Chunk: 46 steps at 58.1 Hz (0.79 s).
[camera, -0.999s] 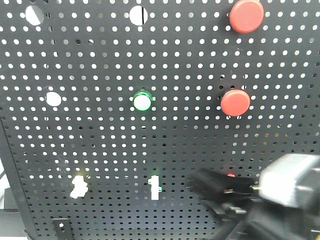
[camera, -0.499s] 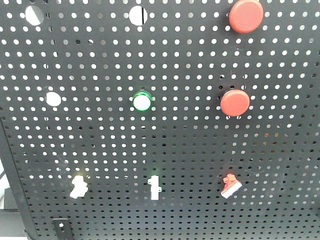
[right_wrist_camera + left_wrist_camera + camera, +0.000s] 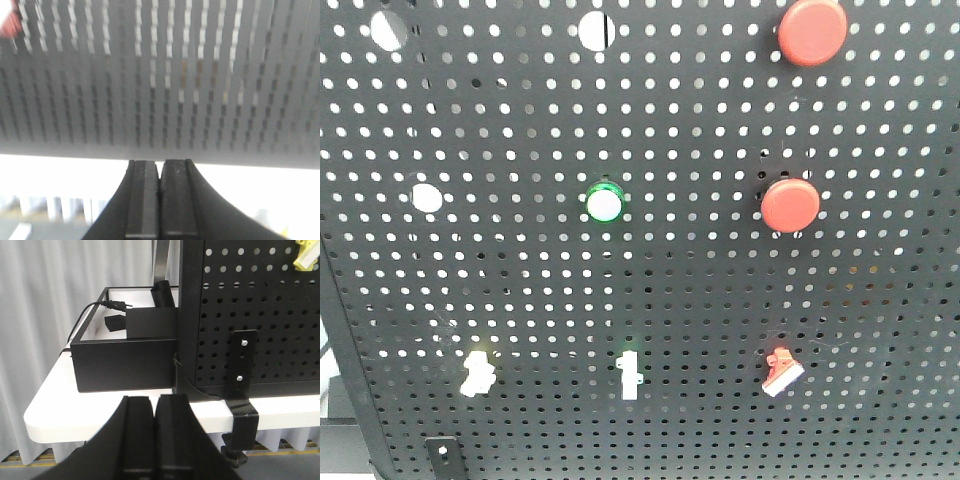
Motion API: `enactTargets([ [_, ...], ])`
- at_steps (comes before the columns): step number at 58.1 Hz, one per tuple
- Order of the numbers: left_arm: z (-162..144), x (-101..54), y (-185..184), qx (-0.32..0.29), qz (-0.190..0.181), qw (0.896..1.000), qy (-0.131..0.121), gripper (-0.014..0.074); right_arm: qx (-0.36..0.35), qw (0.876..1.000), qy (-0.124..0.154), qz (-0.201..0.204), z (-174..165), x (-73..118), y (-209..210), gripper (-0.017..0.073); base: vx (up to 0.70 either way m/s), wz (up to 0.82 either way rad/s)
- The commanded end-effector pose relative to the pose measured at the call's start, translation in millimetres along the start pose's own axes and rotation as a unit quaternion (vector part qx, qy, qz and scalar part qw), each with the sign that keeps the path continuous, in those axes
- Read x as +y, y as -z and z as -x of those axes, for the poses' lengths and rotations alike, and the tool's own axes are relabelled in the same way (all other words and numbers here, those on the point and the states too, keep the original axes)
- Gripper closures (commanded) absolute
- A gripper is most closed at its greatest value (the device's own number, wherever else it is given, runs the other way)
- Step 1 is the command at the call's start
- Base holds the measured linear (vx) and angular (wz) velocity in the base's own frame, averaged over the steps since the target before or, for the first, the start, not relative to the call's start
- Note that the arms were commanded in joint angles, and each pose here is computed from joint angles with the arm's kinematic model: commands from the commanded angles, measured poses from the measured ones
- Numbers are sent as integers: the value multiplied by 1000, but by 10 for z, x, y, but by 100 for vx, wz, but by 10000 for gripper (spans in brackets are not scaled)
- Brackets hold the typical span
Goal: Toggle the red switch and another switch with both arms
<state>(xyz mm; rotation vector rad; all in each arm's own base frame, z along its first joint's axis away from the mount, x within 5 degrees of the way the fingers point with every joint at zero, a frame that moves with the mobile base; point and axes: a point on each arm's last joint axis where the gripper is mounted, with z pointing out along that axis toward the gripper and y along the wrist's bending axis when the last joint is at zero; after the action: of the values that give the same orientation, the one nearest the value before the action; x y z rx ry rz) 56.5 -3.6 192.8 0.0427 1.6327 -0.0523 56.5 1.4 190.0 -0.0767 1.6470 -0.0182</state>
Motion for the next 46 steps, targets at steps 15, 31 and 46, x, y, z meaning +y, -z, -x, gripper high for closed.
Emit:
enactTargets([
  [15, 9, 3, 3, -36, 1, 999, 7, 591, -37, 999, 3, -2, 52, 0, 2, 566, 0, 0],
  [31, 9, 3, 3, -36, 1, 999, 7, 591, -37, 999, 3, -2, 52, 0, 2, 566, 0, 0],
  [46, 9, 3, 3, -36, 1, 999, 7, 591, -37, 999, 3, -2, 52, 0, 2, 566, 0, 0],
])
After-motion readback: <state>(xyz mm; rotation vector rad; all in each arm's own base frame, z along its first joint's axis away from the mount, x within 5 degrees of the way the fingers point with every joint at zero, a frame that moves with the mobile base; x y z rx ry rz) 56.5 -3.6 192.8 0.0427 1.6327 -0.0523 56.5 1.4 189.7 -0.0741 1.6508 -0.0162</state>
